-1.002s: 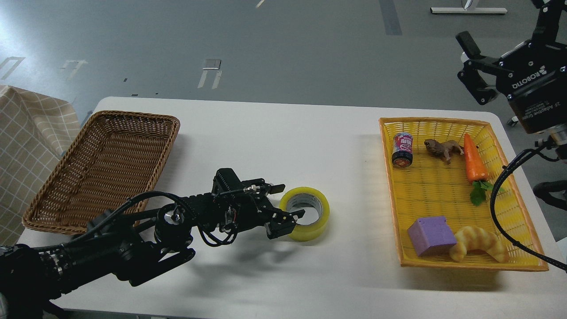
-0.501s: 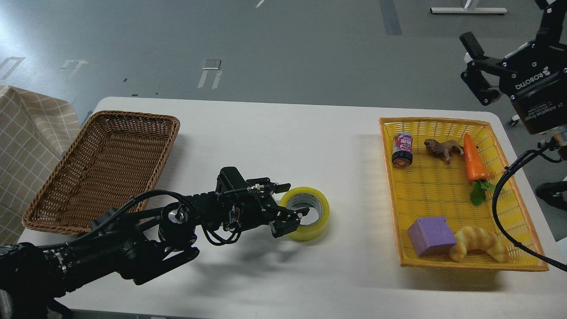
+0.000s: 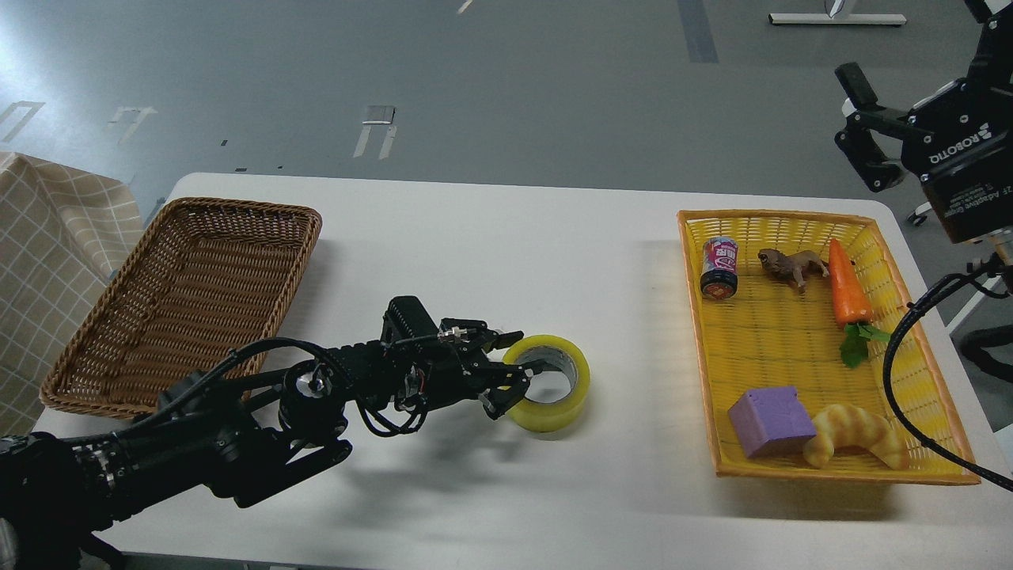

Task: Place and transfer tape with both arms
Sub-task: 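Close the left gripper on the tape roll's rim, then carry the tape roll with the left gripper over the wicker basket, then lower the tape roll into the basket and open the left gripper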

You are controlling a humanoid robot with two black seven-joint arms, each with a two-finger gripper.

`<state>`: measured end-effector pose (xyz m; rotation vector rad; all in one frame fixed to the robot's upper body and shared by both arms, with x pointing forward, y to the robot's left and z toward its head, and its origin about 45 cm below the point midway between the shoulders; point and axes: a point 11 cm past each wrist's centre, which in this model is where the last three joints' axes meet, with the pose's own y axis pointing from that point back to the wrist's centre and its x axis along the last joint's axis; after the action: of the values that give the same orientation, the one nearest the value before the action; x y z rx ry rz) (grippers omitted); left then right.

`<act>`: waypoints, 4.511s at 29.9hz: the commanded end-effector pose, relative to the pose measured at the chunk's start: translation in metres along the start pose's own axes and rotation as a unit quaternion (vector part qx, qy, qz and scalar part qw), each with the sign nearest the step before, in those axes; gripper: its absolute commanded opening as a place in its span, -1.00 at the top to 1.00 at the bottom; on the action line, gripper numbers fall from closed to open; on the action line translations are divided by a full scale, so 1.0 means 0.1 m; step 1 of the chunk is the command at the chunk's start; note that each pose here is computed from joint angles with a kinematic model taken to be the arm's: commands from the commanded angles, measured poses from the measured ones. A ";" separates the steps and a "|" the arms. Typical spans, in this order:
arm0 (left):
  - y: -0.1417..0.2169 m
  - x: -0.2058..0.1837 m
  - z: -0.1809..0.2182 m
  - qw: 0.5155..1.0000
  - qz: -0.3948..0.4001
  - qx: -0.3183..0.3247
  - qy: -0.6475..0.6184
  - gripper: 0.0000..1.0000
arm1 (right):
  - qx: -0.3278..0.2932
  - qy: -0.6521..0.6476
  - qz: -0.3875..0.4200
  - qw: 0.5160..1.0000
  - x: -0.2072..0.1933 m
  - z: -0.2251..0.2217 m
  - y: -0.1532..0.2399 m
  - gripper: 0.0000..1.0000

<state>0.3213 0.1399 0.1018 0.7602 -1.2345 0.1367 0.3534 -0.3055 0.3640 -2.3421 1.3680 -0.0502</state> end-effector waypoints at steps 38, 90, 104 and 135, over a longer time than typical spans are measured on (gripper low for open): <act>0.07 0.17 -0.25 0.999 0.000 0.022 -0.030 0.66 | 0.000 -0.005 0.012 1.000 0.05 0.02 0.06 -1.00; 3.06 0.53 -2.06 0.958 0.038 0.271 -0.087 0.61 | -0.031 -0.015 -0.005 0.999 -0.03 0.17 -0.08 -1.00; 3.44 -0.26 -2.23 0.934 0.012 0.354 -0.045 0.58 | -0.033 -0.015 -0.006 0.999 -0.04 0.17 -0.08 -1.00; 3.03 -0.59 -2.10 0.943 0.014 0.333 -0.006 -0.03 | -0.035 -0.015 -0.014 0.999 -0.11 0.17 -0.03 -1.00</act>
<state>0.3215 0.5104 0.1616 1.3321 -1.2169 0.5968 0.3539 -0.2918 0.3531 -2.4107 1.3499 0.0178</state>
